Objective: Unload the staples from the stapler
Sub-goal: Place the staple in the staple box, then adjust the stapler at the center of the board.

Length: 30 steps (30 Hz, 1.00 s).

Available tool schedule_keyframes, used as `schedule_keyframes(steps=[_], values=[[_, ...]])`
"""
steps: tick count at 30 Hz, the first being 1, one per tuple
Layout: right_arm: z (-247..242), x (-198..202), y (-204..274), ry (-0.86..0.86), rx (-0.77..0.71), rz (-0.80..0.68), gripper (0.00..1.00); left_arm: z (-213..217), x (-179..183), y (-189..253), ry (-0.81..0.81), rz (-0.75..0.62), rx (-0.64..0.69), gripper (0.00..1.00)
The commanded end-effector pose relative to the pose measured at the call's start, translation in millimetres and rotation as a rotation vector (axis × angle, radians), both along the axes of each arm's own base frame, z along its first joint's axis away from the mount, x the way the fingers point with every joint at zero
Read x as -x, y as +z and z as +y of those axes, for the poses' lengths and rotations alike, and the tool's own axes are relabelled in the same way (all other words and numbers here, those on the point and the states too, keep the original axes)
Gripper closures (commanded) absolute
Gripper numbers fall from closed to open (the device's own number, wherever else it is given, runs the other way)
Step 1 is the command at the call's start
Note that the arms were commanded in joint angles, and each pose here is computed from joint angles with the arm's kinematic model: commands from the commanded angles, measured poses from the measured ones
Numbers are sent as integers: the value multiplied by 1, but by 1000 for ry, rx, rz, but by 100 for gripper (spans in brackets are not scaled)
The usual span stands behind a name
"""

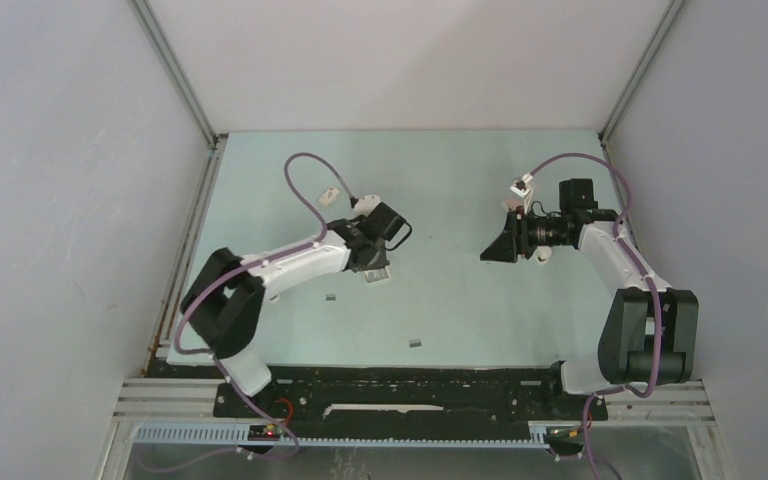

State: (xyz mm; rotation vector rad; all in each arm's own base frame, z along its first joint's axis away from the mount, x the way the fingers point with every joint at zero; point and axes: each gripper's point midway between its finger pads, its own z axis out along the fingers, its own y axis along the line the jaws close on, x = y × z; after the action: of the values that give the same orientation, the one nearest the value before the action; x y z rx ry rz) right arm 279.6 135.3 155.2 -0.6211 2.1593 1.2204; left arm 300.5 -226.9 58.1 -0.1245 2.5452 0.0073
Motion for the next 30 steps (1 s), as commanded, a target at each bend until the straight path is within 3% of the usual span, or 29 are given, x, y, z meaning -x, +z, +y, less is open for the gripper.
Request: schedule_keyframes(steps=[1, 6, 11, 14, 30], values=[[2, 2, 7, 18, -5, -40, 45, 1, -6, 59, -37, -162, 84, 72], [4, 5, 12, 32, -8, -62, 45, 17, 5, 90, -65, -284, 145, 58], [9, 11, 20, 66, -27, -97, 45, 48, 19, 110, -12, -407, 193, 33], [13, 16, 25, 89, -35, -117, 45, 65, 28, 114, 21, -451, 233, 25], [19, 25, 32, 134, -45, -159, 44, 114, 47, 100, 184, -546, 407, 6]])
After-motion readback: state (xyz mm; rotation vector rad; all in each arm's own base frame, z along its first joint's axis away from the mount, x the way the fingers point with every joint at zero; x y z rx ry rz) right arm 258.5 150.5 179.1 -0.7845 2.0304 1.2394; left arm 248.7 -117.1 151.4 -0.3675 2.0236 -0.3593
